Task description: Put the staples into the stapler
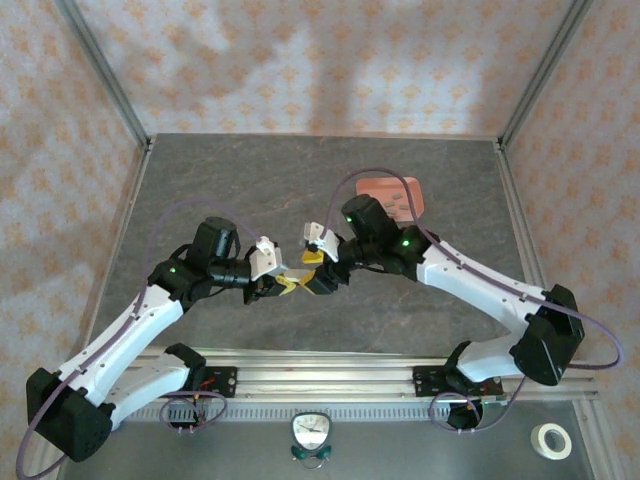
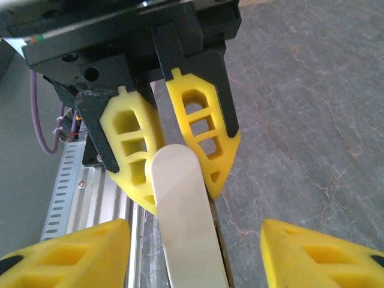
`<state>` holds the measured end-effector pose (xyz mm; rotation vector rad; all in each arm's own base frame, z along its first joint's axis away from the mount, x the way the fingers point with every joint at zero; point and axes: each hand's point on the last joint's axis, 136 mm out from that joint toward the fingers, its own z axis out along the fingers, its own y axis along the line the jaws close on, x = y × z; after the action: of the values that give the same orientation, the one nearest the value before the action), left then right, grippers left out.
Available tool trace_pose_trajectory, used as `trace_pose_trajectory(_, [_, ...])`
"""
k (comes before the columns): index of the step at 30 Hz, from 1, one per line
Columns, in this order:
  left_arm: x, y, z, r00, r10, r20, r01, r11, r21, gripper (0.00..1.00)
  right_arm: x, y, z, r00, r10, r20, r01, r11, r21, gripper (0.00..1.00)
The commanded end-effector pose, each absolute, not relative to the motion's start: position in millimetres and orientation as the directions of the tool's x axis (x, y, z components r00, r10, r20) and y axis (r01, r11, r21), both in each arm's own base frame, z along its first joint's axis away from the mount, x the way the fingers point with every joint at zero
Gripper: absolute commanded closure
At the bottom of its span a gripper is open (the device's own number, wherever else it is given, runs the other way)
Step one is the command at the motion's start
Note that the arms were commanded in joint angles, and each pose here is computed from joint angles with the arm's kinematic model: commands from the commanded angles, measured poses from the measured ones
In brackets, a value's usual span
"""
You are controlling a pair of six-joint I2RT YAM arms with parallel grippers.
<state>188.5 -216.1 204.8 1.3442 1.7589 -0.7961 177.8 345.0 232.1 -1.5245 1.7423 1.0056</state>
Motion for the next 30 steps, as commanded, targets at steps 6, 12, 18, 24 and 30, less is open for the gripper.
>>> trace_pose_trajectory(6, [193.3, -224.2, 229.6, -0.102, 0.429, -0.897, 0.972, 0.235, 0.001, 0.98, 175.5, 351.9, 235.8, -0.150, -0.526, -0.837, -0.986, 0.016, 0.166, 0.46])
trace_pose_trajectory(12, [193.7, -224.7, 231.0, -0.106, 0.420, -0.901, 0.971, 0.239, -0.003, 0.98, 177.6, 351.1, 233.9, -0.136, -0.530, -0.837, -0.989, 0.021, 0.148, 0.67])
trace_pose_trajectory(18, [200.1, -222.1, 221.9, -0.147, 0.381, -0.913, 0.954, 0.298, -0.029, 0.56, 181.5, 338.7, 247.2, -0.107, -0.445, -0.889, -0.994, 0.017, 0.111, 0.85])
trace_pose_trajectory(24, [199.0, -227.4, 228.5, -0.147, 0.275, -0.950, 0.959, 0.275, -0.069, 0.41, 184.1, 327.7, 254.2, -0.115, -0.407, -0.906, -0.993, 0.020, 0.117, 0.87])
trace_pose_trajectory(30, [199.2, -230.9, 235.0, -0.131, 0.225, -0.966, 0.963, 0.258, -0.071, 0.41, 179.7, 329.9, 259.3, -0.101, -0.397, -0.912, -0.992, -0.027, 0.122, 0.87])
